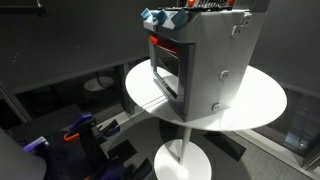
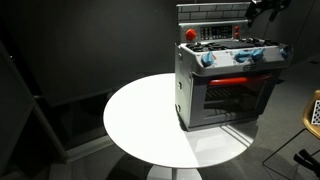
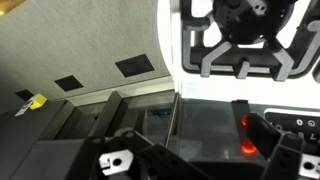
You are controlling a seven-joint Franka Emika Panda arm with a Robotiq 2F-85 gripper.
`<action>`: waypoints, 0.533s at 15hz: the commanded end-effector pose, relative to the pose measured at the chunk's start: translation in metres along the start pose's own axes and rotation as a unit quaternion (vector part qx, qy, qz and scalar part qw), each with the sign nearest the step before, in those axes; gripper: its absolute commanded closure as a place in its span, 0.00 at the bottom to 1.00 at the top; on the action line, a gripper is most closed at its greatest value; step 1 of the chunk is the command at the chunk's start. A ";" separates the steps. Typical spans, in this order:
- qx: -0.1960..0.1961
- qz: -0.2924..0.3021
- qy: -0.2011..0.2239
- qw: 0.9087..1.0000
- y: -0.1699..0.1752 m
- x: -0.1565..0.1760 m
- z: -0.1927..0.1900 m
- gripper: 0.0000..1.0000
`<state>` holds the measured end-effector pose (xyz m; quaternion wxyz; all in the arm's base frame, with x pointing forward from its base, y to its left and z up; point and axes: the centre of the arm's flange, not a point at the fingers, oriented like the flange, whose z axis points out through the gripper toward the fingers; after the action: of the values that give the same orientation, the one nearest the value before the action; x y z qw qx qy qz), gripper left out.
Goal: Press the top right orange button on the stove
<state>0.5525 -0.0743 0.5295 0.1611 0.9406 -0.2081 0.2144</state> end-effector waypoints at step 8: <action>0.042 -0.028 -0.133 0.990 0.029 -0.051 -0.060 0.00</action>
<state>0.5019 -0.0627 0.5523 0.1153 0.9645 -0.2049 0.1198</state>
